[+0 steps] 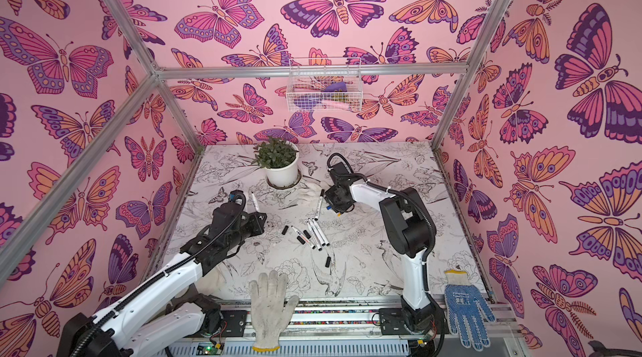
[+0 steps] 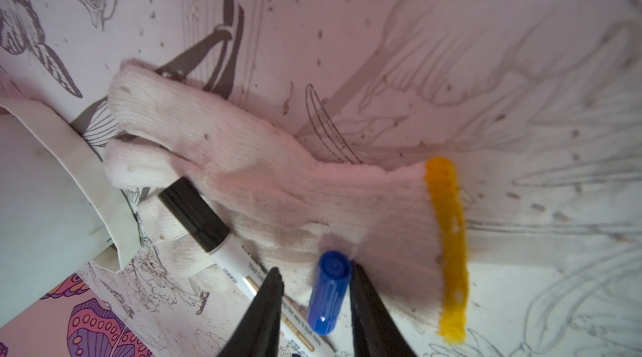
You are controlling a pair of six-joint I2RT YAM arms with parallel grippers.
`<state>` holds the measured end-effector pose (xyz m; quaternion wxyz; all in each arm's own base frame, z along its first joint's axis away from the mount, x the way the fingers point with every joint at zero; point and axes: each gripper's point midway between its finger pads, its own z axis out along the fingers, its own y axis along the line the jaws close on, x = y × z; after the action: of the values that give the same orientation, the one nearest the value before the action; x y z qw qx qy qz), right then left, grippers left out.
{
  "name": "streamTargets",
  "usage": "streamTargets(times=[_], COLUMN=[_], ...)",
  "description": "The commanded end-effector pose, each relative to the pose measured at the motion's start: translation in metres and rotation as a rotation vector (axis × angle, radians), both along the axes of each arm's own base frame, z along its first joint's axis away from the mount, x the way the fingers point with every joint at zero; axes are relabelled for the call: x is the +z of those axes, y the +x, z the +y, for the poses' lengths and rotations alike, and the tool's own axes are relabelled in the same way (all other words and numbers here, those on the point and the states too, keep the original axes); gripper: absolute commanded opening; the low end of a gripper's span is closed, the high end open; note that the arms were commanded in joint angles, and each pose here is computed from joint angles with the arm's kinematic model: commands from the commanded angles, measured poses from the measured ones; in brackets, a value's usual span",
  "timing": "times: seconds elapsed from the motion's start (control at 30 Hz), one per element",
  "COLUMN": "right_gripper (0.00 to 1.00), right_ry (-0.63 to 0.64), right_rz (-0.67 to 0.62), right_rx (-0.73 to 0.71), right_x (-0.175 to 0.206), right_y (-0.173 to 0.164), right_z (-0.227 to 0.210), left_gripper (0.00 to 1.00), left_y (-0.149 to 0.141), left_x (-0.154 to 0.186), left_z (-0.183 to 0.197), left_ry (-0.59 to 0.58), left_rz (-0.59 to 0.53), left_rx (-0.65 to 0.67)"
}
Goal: Insert pens into pen caps
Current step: Pick up the pen cap from the center of the table.
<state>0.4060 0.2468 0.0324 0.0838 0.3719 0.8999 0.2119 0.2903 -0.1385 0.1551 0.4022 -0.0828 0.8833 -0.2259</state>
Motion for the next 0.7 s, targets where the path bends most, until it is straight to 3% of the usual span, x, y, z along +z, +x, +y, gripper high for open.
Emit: streamTargets(times=[0.0, 0.23, 0.33, 0.53, 0.67], right_gripper=[0.33, 0.17, 0.11, 0.08, 0.07], right_ry=[-0.069, -0.095, -0.093, -0.021, 0.074], right_rz=[0.029, 0.03, -0.011, -0.23, -0.406], right_rx=[-0.007, 0.029, 0.056, 0.156, 0.316], right_x=[-0.01, -0.017, -0.008, 0.052, 0.1], right_y=[-0.002, -0.003, 0.001, 0.019, 0.017], right_z=[-0.012, -0.012, -0.011, 0.001, 0.019], left_gripper=[0.0, 0.0, 0.0, 0.0, 0.0], left_y=[0.003, 0.004, 0.002, -0.015, -0.03], left_x=[0.007, 0.01, 0.014, 0.03, 0.037], left_z=[0.001, 0.0, -0.01, -0.054, -0.081], left_ry=[0.013, 0.018, 0.022, -0.046, -0.111], left_rz=[-0.034, -0.043, -0.056, -0.09, -0.09], left_rx=[0.005, -0.007, -0.082, -0.391, -0.586])
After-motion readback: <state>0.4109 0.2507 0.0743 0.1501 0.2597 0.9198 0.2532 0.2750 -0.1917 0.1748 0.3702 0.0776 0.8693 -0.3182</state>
